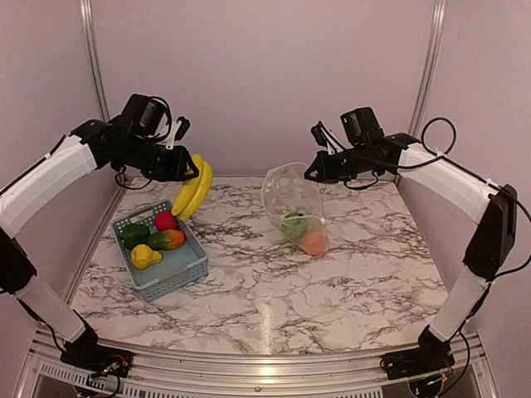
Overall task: Place the food in the zip-top bag and seal the zipper
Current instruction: Place the fake fruit in the zipper food storage bag.
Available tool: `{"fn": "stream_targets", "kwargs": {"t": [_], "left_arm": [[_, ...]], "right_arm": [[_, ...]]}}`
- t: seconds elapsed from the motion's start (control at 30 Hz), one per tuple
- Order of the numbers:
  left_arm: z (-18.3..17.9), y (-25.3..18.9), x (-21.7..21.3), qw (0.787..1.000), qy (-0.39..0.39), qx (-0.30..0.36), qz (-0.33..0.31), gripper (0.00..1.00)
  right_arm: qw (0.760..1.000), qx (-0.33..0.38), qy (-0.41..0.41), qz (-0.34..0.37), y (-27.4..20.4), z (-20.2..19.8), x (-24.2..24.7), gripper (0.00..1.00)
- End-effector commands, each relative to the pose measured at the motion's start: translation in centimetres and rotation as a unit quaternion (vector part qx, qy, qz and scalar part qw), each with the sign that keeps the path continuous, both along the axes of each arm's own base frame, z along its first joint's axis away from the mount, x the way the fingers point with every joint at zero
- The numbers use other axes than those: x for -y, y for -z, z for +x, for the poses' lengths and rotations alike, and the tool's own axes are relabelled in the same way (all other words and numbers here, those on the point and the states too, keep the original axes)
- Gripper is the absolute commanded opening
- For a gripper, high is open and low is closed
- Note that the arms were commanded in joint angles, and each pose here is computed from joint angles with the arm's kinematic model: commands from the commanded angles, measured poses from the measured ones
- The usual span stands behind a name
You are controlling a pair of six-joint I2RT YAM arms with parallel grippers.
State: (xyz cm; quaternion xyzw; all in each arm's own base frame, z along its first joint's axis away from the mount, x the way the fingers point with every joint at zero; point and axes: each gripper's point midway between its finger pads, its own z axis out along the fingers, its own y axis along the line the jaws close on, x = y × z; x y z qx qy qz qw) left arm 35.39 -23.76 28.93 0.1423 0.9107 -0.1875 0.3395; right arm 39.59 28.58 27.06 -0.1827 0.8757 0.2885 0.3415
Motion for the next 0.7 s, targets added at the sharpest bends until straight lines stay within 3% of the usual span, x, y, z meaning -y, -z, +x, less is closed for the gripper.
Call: {"fn": "stream_targets", "kwargs": {"t": [0.0, 0.13, 0.37, 0.47, 0.67], "left_arm": [[0.5, -9.3, 5.3, 0.966, 0.022, 0.063, -0.25, 0.08], [1.2, -13.2, 7.4, 0.911, 0.013, 0.09, -0.403, 0.03], [2.6, -13.4, 12.7, 0.864, -0.005, 0.07, -0.499, 0.01], [2.9, -12.1, 15.1, 0.86, -0.019, 0.045, -0.509, 0.05], [2.8, -8.4, 16.6, 0.878, -0.084, 0.042, -0.47, 0.02]], "right_arm": [[1.0, 0.006, 0.023, 0.014, -1.5, 1.2, -0.2, 0.0], [1.0, 0.007, 0.024, 0.019, -1.8, 1.2, -0.6, 0.0], [0.999, 0.008, 0.037, 0.032, -2.3, 1.5, -1.4, 0.0], [0.998, 0.008, 0.041, 0.036, -2.7, 1.5, -1.8, 0.0], [0.997, 0.014, 0.062, 0.047, -4.2, 1.8, -1.4, 0.0]]}}
